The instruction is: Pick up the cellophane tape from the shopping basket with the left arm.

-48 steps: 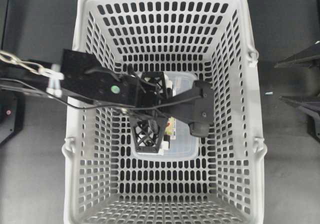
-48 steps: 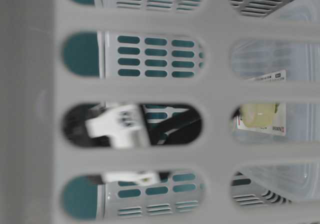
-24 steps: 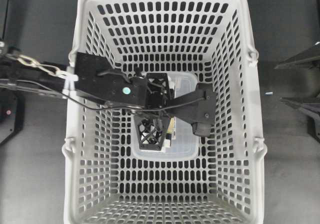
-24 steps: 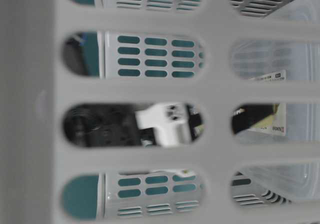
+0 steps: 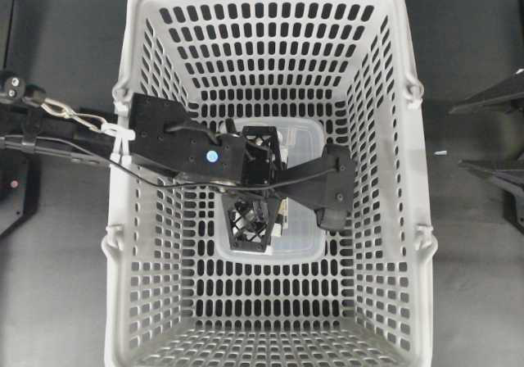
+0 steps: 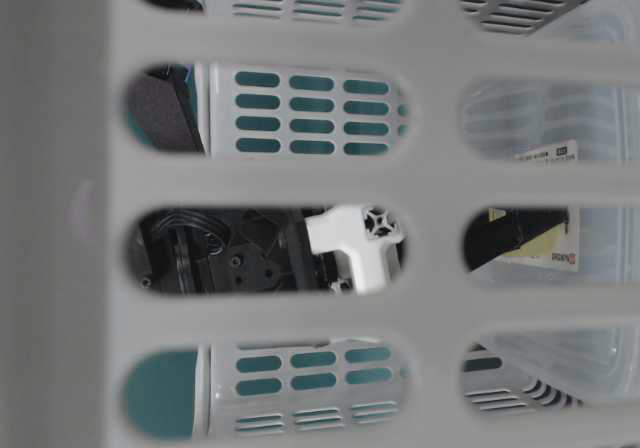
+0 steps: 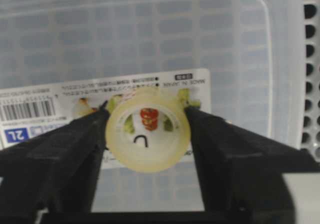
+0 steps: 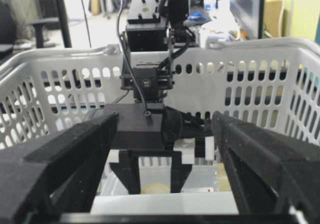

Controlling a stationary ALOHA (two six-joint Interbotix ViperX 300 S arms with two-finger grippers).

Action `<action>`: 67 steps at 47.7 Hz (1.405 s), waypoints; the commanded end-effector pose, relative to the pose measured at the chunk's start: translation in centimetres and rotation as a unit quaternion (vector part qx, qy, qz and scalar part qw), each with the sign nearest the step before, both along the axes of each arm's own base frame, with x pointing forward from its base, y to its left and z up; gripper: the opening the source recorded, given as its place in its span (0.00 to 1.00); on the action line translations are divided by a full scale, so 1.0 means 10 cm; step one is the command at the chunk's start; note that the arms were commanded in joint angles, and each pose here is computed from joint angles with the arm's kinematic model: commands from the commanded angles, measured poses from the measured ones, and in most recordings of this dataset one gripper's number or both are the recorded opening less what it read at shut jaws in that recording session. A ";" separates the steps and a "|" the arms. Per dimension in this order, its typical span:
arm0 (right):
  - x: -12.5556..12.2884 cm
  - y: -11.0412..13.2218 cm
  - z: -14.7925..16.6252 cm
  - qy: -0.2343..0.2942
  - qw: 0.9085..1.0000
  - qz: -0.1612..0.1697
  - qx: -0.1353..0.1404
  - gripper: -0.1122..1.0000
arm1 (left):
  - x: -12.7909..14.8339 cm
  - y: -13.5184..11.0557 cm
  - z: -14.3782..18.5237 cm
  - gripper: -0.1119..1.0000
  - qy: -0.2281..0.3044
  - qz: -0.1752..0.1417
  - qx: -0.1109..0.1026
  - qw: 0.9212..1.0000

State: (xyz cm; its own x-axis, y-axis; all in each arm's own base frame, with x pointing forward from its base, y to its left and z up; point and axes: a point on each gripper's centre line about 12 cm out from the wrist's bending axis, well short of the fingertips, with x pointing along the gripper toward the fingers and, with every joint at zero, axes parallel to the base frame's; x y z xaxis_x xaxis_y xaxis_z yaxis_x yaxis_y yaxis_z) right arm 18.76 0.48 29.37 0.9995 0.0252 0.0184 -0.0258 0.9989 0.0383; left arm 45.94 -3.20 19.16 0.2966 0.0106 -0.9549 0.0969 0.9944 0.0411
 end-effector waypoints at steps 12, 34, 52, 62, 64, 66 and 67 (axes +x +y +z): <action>0.01 0.01 0.09 -0.011 1.000 0.001 0.003 0.77 | -0.04 -0.01 0.73 0.55 -0.049 -0.001 -0.001 0.999; 0.02 0.01 0.09 -0.011 1.000 0.002 0.003 0.77 | -0.23 -0.01 2.12 0.55 -0.057 0.008 -0.004 0.998; 0.02 0.01 0.09 -0.012 1.000 0.001 0.003 0.77 | -0.12 -0.02 2.05 0.55 -0.055 0.007 -0.003 0.998; 0.01 0.01 0.09 -0.011 1.000 0.001 0.003 0.77 | -0.10 -0.01 2.04 0.55 -0.058 0.008 -0.003 0.998; 0.01 0.01 0.09 -0.011 1.000 0.001 0.003 0.77 | -0.09 -0.01 2.02 0.55 -0.056 0.008 -0.003 0.998; 0.01 0.01 0.09 -0.011 1.000 0.001 0.003 0.77 | -0.09 -0.01 2.01 0.55 -0.055 0.008 -0.003 0.998; 0.01 0.01 0.09 -0.011 1.000 0.001 0.003 0.77 | -0.08 -0.01 2.01 0.55 -0.055 0.008 -0.003 0.998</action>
State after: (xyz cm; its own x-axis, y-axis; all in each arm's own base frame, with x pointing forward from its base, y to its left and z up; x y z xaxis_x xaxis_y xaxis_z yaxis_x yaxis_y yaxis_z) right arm 18.74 0.51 29.46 0.9994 0.0267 0.0215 -0.0275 0.9989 0.0383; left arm 45.27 -3.32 37.95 0.3620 0.0123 -0.9321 0.0781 0.9960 0.0435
